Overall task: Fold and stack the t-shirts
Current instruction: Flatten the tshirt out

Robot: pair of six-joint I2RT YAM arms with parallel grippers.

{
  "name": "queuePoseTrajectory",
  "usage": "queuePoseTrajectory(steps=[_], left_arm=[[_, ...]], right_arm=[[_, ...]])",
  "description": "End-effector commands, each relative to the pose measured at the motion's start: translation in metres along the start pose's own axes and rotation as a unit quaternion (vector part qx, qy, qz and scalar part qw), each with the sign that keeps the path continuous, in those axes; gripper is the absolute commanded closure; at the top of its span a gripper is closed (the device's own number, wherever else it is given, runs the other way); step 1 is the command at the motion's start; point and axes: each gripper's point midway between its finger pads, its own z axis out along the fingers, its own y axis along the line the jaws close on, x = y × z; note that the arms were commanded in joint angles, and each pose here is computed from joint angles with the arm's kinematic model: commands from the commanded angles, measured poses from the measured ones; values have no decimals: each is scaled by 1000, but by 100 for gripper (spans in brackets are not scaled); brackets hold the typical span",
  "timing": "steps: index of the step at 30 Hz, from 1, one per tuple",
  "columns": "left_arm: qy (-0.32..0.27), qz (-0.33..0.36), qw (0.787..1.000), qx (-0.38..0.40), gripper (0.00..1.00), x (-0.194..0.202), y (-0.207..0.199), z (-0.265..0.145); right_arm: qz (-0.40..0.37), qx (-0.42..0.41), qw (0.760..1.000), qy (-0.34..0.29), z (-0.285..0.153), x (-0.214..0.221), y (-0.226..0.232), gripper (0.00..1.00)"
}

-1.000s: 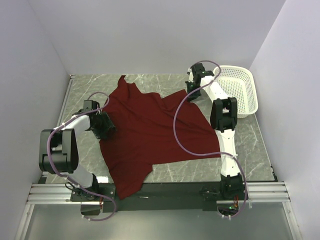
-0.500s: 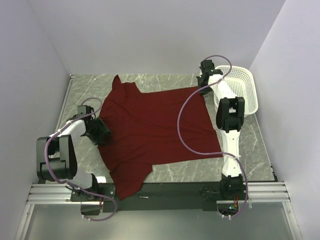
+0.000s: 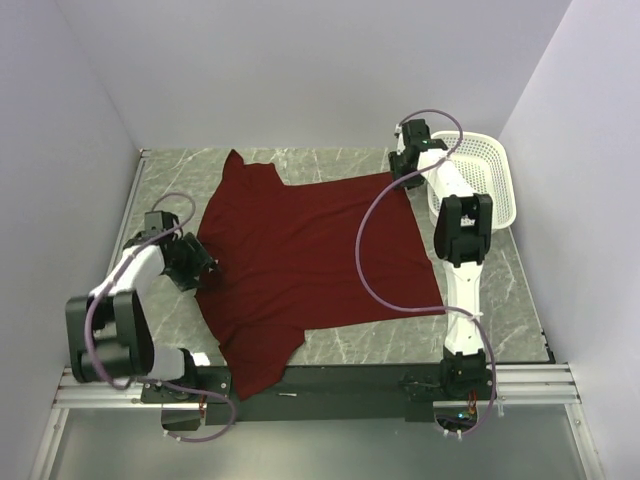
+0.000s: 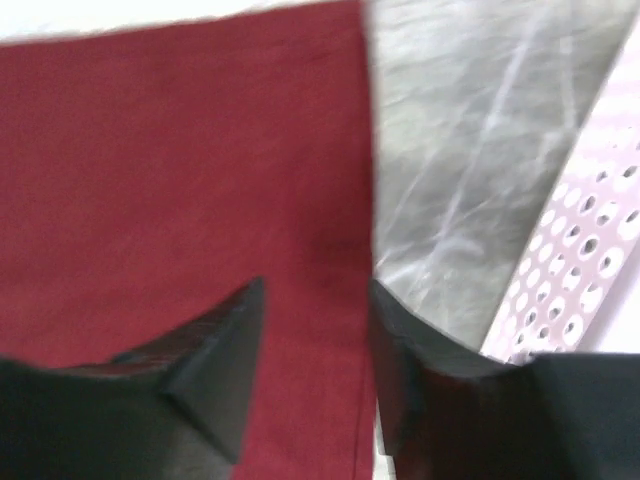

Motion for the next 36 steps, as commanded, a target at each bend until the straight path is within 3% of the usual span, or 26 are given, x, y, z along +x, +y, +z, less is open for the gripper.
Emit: queuePoseTrajectory(steps=[1,3,5,9,10,11,12,14,17,19,20,21,23,25,26,36], left_arm=[[-109,51,990,77,32,-40,-40,-55],[-168,78,973,139,20,-61,-69,-80],[-213,108,953,189,13,-74,-91,-100],[-235,143,937,216,13,-116,-123,-89],[-241,156,930,230,13,-126,-133,-87],[-242,169,927,232,14,-134,-139,-81],[-253,182,919,243,15,-150,-154,-87],[-221,194,924,247,20,-165,-163,-54],[-218,214,910,280,23,-196,-195,-36],[-228,231,900,290,23,-218,-212,-25],[-251,254,885,299,23,-234,-227,-34],[-242,257,889,293,23,-241,-226,-13],[-266,285,872,296,23,-260,-241,-14],[-258,291,875,289,22,-267,-239,14],[-271,300,866,296,23,-279,-247,23],[-276,324,847,318,26,-303,-284,74]], right_arm=[[-65,-95,990,-82,-77,-39,37,45],[-96,-128,980,-116,-110,-46,54,36],[-140,-179,965,-130,-137,-36,80,33],[-198,-297,923,-142,-184,-5,126,32],[-222,-338,905,-132,-188,18,137,32],[-243,-408,866,-154,-222,28,154,32],[-254,-441,847,-155,-236,42,160,32],[-280,-491,808,-170,-262,74,167,32],[-279,-504,796,-186,-275,101,168,32],[-269,-500,802,-184,-269,112,167,32],[-267,-496,805,-186,-270,113,165,32],[-264,-493,809,-182,-266,115,163,33],[-261,-494,811,-174,-264,117,158,33],[-254,-493,813,-176,-263,112,154,33],[-247,-492,816,-176,-261,111,150,33],[-226,-499,820,-165,-254,110,142,33]])
